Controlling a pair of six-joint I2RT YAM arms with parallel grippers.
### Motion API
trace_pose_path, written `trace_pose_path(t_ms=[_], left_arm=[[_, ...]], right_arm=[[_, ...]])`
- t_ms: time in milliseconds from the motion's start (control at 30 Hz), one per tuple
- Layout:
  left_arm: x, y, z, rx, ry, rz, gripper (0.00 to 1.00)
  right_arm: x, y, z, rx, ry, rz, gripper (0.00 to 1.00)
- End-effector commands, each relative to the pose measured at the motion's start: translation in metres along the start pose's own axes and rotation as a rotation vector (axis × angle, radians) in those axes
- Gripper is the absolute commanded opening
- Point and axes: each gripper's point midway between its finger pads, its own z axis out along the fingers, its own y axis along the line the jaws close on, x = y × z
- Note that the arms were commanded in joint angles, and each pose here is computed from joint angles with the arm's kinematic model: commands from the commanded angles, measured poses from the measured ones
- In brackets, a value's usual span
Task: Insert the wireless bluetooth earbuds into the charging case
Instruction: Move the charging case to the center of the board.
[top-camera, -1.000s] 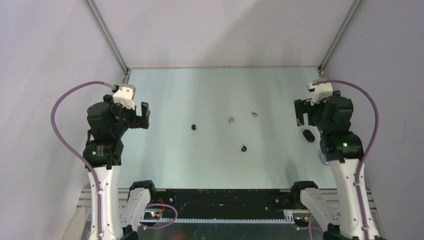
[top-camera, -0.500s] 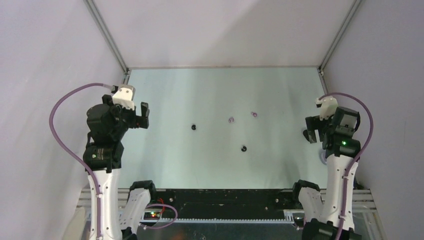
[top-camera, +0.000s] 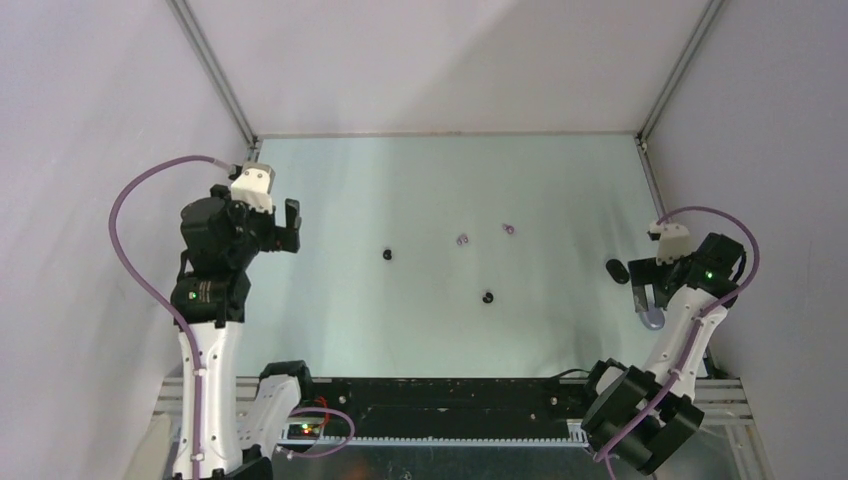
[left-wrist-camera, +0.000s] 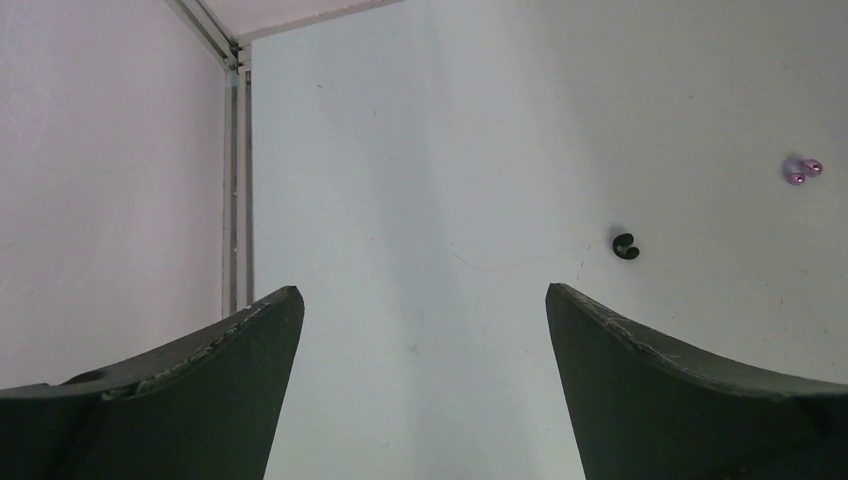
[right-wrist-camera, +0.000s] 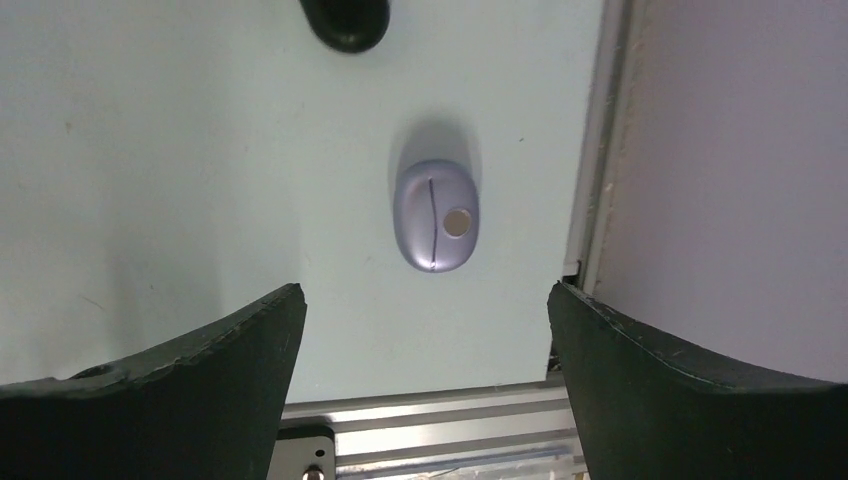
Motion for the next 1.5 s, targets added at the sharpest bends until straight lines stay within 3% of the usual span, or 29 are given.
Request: trace_pose_path(t_ms=[0, 600, 1167, 1467], left_arm=[[-0.005, 0.001, 0.002, -0.001, -0.023, 0.012, 0.99], [-0.004, -0.003, 0.002, 0.015, -0.044, 0.02, 0.99], [-0.002, -0.001, 0.004, -0.001, -0.05, 0.026, 0.99], [0.0, -0.001, 0.007, 0.002, -0.043, 0.025, 0.99]], right_arm=[[0.016, 0.003, 0.014, -0.037, 0.033, -0.06, 0.97], [0.034, -0.018, 0.051, 0.077, 0.062, -0.034, 0.9], [0.064, -0.024, 0.076, 0.034, 0.129, 0.04, 0.84], [0.059, -0.018, 0.071, 0.022, 0.102, 0.059, 0.84]])
